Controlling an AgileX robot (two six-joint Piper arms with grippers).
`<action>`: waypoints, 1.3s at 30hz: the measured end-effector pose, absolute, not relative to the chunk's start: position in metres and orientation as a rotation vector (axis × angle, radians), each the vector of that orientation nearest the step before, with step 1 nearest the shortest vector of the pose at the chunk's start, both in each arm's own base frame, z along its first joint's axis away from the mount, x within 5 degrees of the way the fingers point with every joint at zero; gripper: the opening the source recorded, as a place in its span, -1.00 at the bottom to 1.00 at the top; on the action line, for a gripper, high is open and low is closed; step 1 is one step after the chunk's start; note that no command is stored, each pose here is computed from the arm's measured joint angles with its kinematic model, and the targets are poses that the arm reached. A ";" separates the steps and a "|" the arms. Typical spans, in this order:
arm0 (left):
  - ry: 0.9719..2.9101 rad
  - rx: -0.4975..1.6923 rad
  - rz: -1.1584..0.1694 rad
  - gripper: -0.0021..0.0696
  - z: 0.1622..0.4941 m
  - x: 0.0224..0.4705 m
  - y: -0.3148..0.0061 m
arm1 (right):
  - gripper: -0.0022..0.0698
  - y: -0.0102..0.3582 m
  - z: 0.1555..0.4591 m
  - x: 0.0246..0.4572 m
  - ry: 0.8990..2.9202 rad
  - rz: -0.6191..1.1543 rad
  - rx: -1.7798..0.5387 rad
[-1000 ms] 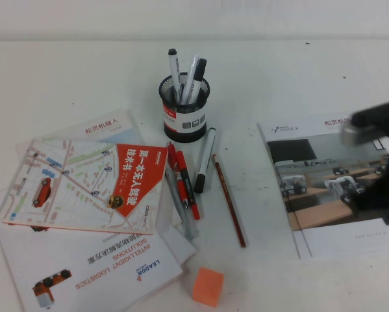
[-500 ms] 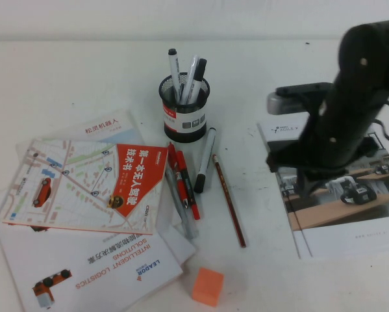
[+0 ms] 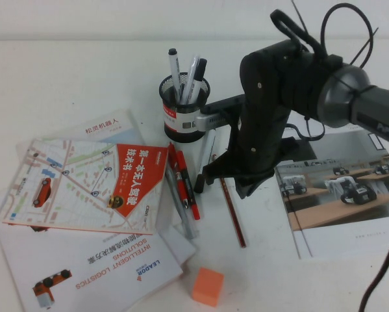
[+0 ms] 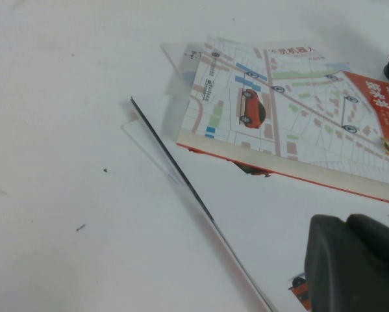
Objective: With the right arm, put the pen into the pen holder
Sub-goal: Pick up the pen on the table
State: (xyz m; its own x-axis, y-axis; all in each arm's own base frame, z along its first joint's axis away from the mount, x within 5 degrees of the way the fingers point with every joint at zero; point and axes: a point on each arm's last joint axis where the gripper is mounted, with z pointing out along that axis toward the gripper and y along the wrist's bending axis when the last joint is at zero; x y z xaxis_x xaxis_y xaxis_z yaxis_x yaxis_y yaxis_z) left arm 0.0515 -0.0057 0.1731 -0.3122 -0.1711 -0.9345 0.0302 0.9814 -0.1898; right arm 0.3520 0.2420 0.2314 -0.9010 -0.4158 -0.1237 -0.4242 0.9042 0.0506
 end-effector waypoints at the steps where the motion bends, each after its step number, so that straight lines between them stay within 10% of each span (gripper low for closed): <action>1: 1.879 -0.102 -0.201 -0.95 0.173 0.052 -0.006 | -0.90 0.243 0.230 0.354 2.958 0.116 -0.654; 8: 1.879 -0.103 -0.202 -0.95 0.173 0.052 -0.006 | -0.26 0.251 0.215 0.363 2.975 0.132 -0.667; 15: 1.879 -0.103 -0.202 -0.95 0.173 0.052 -0.006 | -0.17 0.257 0.190 0.369 3.027 0.127 -0.673; 39: 1.879 -0.103 -0.202 -0.95 0.173 0.052 -0.006 | -0.89 0.253 0.192 0.372 3.016 0.067 -0.541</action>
State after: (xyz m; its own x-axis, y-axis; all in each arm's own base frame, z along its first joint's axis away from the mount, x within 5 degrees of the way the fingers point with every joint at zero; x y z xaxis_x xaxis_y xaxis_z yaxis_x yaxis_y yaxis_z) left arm 0.0515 -0.0058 0.1731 -0.3123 -0.1724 -0.9342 0.0303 0.9811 -0.1912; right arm 0.3724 0.2534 0.1917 -0.9349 -0.3451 -0.0827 -0.3484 0.9369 0.0296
